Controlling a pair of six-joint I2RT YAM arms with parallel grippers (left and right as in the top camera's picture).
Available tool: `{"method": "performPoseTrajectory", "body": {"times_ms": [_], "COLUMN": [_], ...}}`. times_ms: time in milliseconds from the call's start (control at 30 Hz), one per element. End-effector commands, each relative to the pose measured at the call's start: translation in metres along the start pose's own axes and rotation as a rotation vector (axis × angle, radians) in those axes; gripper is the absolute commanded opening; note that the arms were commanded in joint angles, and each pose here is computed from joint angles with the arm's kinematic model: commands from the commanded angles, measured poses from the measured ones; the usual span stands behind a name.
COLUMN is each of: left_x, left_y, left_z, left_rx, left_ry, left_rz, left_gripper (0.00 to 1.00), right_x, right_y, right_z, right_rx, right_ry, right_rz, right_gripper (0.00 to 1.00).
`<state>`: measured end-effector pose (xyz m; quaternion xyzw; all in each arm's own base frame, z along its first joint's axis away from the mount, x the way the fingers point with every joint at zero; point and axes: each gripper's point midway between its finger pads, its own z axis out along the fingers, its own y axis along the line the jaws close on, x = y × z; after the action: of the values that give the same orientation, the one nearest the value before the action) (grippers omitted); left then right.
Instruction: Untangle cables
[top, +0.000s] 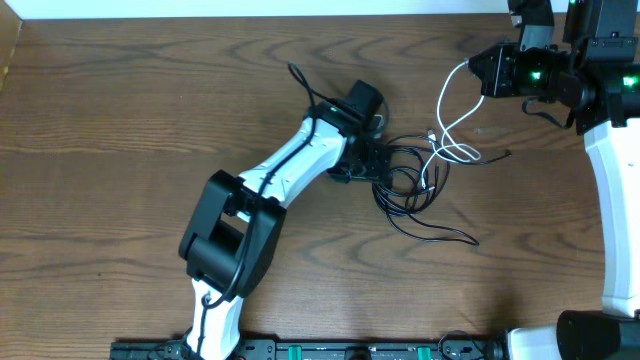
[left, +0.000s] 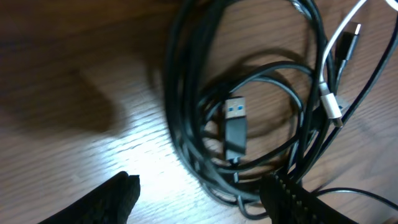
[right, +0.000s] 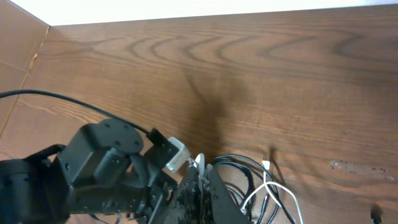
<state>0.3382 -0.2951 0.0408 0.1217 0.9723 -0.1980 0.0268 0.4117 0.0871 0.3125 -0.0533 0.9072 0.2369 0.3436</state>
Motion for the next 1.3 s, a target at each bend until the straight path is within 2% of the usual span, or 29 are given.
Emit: {"method": "performPoseTrajectory", "body": {"times_ms": [0,567,900,1167,1267], "left_x": [0.002,0.002,-0.025,-0.048,-0.055], "left_y": [-0.001,0.027,0.079,0.106,0.121], "left_z": [0.012,0.044,0.025,0.006,-0.001], "left_rx": [-0.009,-0.156,-0.478,-0.621,-0.632], "left_ry": [0.007,0.013,-0.140,-0.248,-0.264], "left_rz": [0.015,0.023,0.036,0.021,-0.014], "left_gripper": [0.68,0.66,0.66,0.66,0.66], "right_x": [-0.002,0.001,0.002,0.002,0.001], "right_y": [0.002,0.002,0.001,-0.003,-0.006], "right_z": [-0.009,-0.009,-0.009,-0.010,-0.010], "right_rx": [0.010,0.010,0.011,0.034,0.052], "right_ry": [-0.017,-0.007,-0.004,-0.002,-0.007], "right_rz": [-0.026,-0.021,-0.020,-0.017,-0.020], "right_gripper": [0.01,0.01,0.01,0.01,0.01]}}
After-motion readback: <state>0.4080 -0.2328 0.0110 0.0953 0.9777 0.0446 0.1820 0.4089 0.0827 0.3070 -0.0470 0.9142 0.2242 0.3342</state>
